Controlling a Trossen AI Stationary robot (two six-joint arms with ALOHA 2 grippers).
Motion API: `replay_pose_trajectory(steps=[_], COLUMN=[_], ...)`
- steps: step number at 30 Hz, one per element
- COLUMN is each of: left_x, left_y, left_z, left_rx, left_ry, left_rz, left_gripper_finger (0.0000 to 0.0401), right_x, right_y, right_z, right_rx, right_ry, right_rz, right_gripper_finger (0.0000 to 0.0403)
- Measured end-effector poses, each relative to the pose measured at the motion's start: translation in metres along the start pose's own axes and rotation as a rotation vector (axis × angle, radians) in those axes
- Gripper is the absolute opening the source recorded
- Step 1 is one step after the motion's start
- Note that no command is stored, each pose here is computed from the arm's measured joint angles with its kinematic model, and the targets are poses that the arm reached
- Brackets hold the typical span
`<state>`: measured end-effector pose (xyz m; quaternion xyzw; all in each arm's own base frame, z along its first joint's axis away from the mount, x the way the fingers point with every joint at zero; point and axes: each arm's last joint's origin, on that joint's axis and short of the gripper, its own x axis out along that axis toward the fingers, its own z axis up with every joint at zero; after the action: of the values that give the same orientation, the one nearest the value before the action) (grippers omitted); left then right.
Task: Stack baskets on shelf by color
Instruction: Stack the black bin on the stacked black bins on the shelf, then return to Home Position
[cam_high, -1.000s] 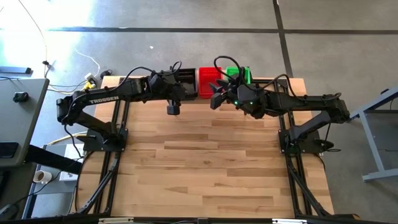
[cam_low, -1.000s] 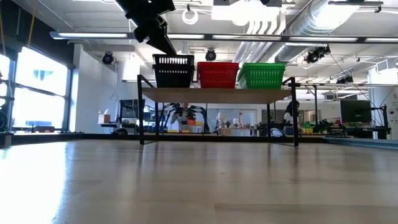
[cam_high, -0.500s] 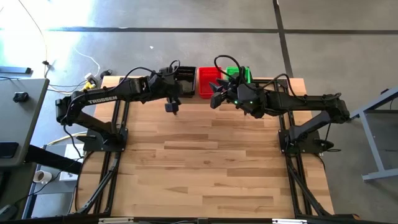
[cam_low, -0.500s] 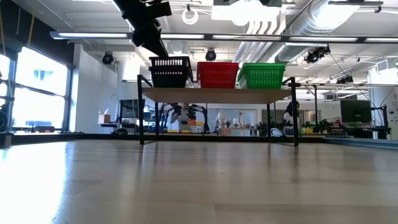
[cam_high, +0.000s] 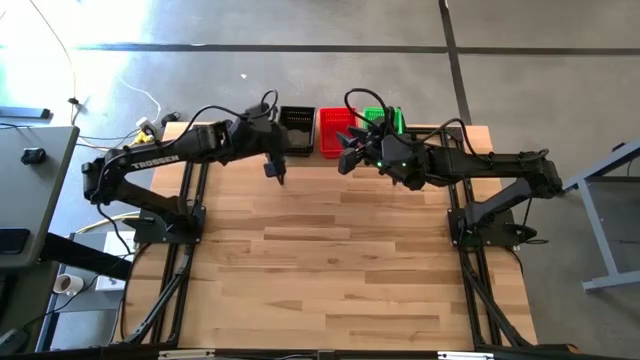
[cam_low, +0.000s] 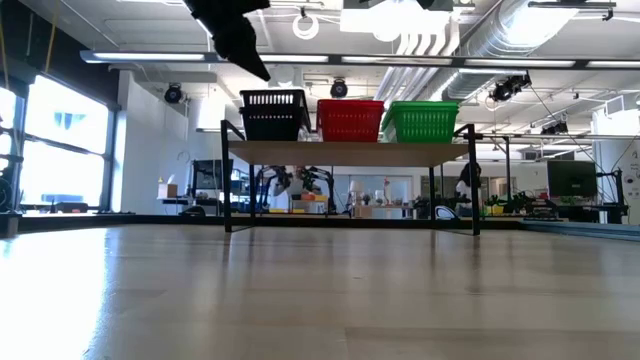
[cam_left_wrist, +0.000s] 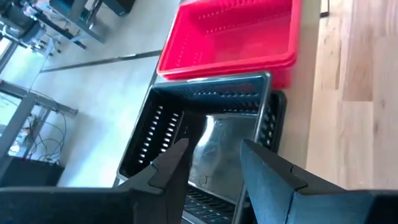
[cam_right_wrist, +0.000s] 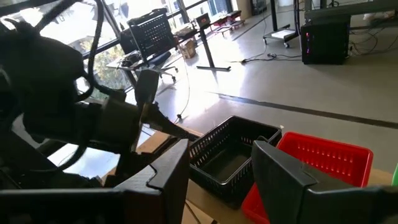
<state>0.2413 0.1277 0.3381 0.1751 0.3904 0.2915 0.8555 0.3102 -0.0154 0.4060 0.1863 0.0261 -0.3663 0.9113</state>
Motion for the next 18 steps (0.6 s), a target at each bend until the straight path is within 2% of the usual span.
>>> replay_pose_trajectory(steps=[11,18], left_x=[0.026,0.023], left_y=[-0.009,-0.007], left_z=[-0.009,-0.009], left_rx=[0.011,0.012], left_ry=[0.118,0.115], left_rz=[-0.072,-0.049], left_gripper_finger=[0.0133,0.0133], right_x=[0.000,0.000], right_y=[0.000,0.000], right_z=[0.000,0.000], right_rx=[0.023,0.023], right_ry=[0.000,-0.001], right_rz=[0.000,-0.002], right_gripper_finger=[0.0158,0.0158])
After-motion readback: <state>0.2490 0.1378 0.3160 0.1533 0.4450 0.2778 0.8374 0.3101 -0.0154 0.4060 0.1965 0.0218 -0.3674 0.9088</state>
